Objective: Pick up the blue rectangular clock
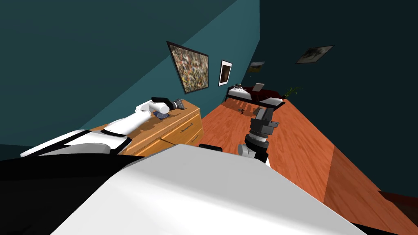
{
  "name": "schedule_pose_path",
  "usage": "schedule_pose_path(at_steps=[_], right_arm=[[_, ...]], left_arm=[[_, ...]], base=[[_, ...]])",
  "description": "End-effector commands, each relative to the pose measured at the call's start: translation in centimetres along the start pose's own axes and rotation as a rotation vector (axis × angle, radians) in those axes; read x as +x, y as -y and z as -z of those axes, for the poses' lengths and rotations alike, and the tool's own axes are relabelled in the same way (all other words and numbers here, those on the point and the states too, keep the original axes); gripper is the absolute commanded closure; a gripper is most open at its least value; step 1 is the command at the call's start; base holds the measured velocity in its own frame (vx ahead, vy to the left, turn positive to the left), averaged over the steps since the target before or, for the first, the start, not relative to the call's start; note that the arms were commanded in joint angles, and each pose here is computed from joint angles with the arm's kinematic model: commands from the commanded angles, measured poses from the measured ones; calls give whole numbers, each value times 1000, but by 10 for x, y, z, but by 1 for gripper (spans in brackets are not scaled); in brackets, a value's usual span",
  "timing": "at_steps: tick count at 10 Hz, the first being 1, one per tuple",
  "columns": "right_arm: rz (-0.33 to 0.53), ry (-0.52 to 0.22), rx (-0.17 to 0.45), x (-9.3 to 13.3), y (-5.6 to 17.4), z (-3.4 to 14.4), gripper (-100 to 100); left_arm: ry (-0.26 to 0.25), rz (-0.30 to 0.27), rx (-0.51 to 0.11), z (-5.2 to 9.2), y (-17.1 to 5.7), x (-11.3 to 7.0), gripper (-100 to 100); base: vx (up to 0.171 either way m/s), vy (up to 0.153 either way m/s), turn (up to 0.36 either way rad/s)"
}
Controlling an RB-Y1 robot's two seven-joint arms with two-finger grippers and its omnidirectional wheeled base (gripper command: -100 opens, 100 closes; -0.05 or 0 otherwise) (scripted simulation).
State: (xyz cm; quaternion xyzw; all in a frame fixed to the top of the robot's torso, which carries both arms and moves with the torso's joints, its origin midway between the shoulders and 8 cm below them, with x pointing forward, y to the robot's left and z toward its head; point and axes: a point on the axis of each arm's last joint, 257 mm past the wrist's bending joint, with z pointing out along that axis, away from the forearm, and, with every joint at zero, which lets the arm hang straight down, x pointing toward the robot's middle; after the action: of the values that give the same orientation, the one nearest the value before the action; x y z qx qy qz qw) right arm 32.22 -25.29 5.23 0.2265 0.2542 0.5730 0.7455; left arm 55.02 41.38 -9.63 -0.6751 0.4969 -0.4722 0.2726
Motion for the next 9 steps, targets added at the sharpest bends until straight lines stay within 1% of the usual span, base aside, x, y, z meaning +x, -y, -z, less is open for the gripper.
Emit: schedule_pose_path(at_steps=[1,2,3,4,5,6,7,8,9], right_arm=[[0,0,0,0,0,0,0],[0,0,0,0,0,0,0],[0,0,0,0,0,0,0],[0,0,0,0,0,0,0],[0,0,0,0,0,0,0],[0,0,0,0,0,0,0],[0,0,0,0,0,0,0],[0,0,0,0,0,0,0],[0,0,0,0,0,0,0]], left_arm=[[51,56,-31,3,9,-18,-100],[65,61,-54,4,3,-22,-100],[71,61,-61,4,1,-23,-100],[117,115,-80,10,11,-40,-100],[131,123,-105,11,4,-43,-100],[135,123,-110,11,2,-44,-100],[179,185,-130,18,10,-59,-100],[195,187,-153,20,4,-62,-100],[238,239,-157,27,15,-77,-100]], base=[[-30,43,-163],[-35,54,-96],[-12,31,23],[-31,40,-121],[-28,53,-102],[-9,37,-2],[-30,58,-111],[-29,58,-103],[-46,69,-117]])
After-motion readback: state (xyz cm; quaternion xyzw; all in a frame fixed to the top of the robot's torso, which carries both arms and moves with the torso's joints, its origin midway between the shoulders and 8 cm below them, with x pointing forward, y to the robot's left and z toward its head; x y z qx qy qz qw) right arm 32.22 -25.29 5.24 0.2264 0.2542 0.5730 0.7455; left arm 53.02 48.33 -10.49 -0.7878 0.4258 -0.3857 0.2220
